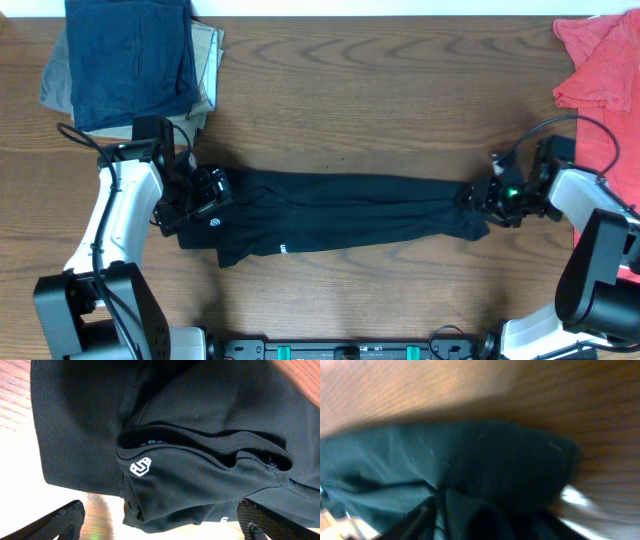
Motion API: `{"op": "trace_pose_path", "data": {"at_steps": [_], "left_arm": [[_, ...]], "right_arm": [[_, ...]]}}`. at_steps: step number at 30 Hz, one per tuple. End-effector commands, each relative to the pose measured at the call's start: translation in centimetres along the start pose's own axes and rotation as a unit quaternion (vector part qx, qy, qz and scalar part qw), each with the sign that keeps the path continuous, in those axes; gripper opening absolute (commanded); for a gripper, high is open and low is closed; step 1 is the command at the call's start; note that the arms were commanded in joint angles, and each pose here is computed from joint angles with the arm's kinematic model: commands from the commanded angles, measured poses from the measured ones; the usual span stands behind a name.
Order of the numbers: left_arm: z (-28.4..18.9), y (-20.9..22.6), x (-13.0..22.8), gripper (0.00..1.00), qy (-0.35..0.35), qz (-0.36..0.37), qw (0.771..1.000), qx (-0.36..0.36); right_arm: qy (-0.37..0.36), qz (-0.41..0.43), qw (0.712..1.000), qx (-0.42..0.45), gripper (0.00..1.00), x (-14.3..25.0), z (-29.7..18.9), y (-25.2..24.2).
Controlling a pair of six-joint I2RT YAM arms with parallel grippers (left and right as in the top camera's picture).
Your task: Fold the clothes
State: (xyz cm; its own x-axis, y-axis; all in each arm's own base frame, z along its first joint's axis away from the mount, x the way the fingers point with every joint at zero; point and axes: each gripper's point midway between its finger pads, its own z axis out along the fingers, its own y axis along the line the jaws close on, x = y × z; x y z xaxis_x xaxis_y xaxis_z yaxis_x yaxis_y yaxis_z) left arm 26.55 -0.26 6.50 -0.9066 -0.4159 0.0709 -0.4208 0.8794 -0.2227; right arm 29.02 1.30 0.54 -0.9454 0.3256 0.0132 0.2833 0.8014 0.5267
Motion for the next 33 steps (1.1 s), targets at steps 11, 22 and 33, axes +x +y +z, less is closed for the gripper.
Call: {"op": "trace_pose_path", "data": {"at_steps": [11,22,33], "left_arm": [[0.2,0.0,0.4,0.98,0.007,0.002,1.000,0.004],[0.2,0.0,0.4,0.98,0.007,0.002,1.000,0.004],[0.2,0.0,0.2,0.98,0.004,0.003,1.000,0.005]], "right_arm": [[0.009,0.019,1.000,0.004,0.01,-0.7,-0.1,1.7],[-0.011,0.056,0.984,0.170,0.01,-4.4,-10.0,-0.6],[0.026,-0.021,0.985,0.172,0.01,-2.9,-8.8,5.0]]}}
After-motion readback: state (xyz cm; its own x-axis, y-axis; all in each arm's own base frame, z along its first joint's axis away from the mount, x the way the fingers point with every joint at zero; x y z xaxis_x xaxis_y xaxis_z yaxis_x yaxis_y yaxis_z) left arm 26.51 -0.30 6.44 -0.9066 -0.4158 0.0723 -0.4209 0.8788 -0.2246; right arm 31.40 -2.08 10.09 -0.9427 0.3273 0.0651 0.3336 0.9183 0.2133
